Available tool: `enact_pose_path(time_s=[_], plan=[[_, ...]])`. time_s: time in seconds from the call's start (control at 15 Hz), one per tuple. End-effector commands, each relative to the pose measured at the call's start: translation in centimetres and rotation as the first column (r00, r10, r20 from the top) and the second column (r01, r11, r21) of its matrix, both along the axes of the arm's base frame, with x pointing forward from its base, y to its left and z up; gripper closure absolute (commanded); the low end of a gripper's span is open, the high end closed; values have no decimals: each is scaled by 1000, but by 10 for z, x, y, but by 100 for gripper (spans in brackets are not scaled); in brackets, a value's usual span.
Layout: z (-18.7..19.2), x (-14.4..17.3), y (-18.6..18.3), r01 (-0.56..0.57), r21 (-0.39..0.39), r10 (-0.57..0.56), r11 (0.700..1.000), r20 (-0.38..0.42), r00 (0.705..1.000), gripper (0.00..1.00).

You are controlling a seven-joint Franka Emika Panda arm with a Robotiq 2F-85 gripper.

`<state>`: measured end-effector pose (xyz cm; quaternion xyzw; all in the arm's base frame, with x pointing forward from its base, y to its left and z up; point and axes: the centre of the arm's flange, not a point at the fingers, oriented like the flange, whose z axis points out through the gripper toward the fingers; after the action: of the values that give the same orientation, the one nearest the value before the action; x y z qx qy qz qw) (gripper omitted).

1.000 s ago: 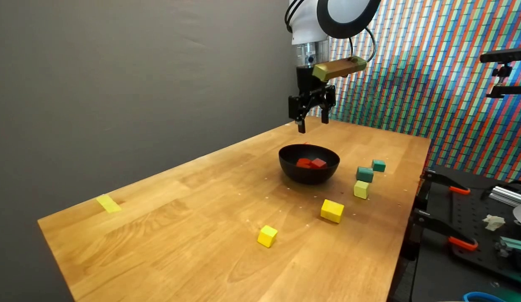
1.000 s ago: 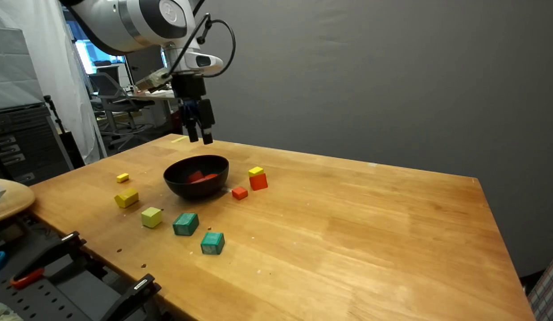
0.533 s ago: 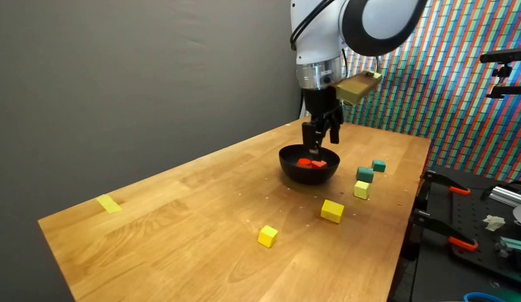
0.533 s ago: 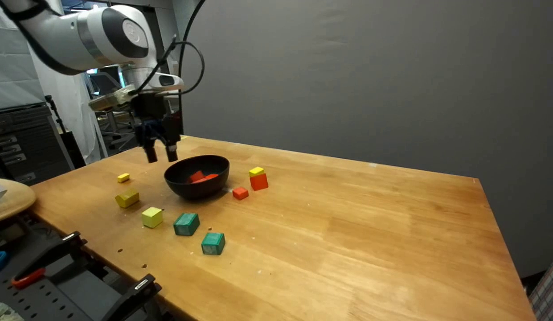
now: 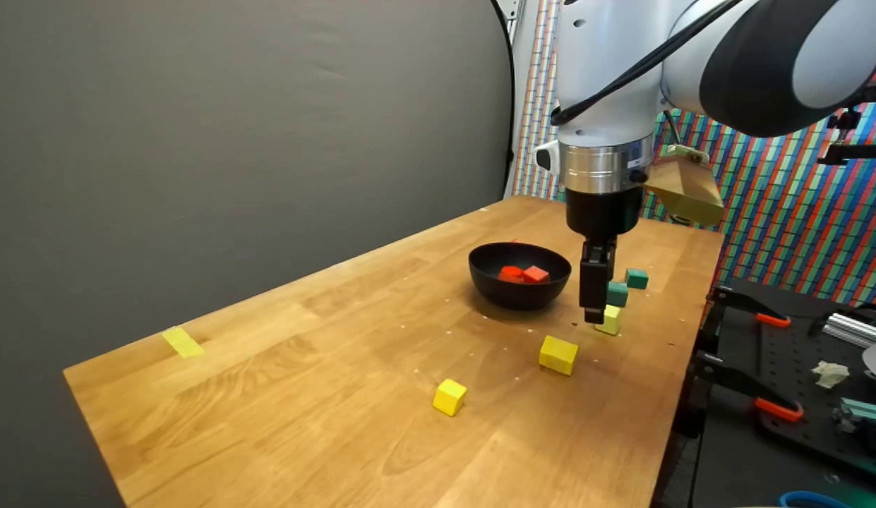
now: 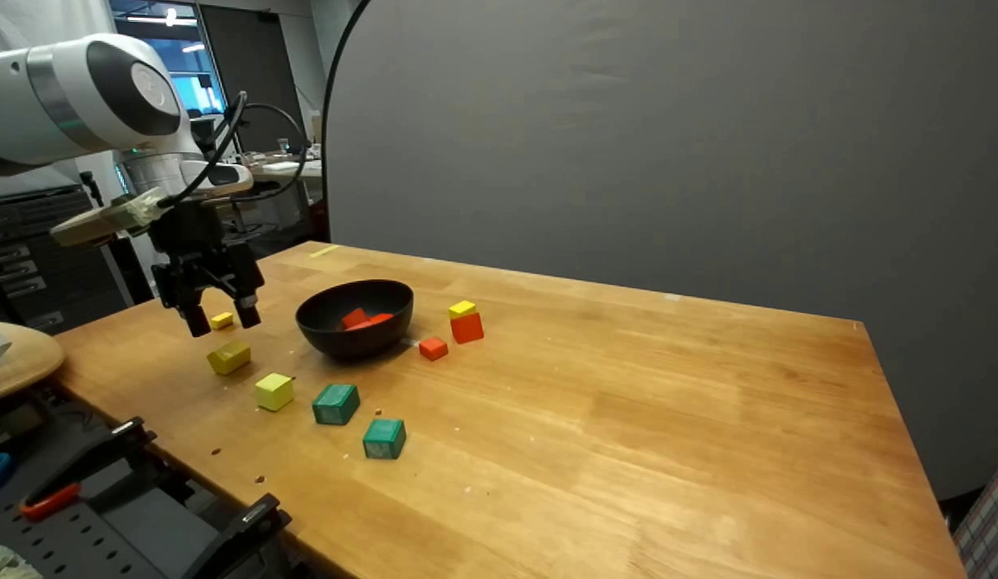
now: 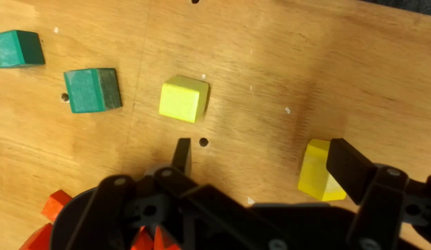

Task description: Pick up all the blocks from the table and put them in the black bowl.

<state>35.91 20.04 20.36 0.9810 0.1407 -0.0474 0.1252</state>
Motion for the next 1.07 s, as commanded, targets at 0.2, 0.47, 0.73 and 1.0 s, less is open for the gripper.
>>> enact_pose_path(time_s=[0.2,0.47,0.73,1.0], plan=[[-31,29,9,109,140,-99,984,-76,992,0],[-47,40,26,136,110,-125,984,-103,987,0],[-57,49,36,129,113,-115,985,-126,985,25],[-63,51,38,128,103,-111,986,-159,981,49]])
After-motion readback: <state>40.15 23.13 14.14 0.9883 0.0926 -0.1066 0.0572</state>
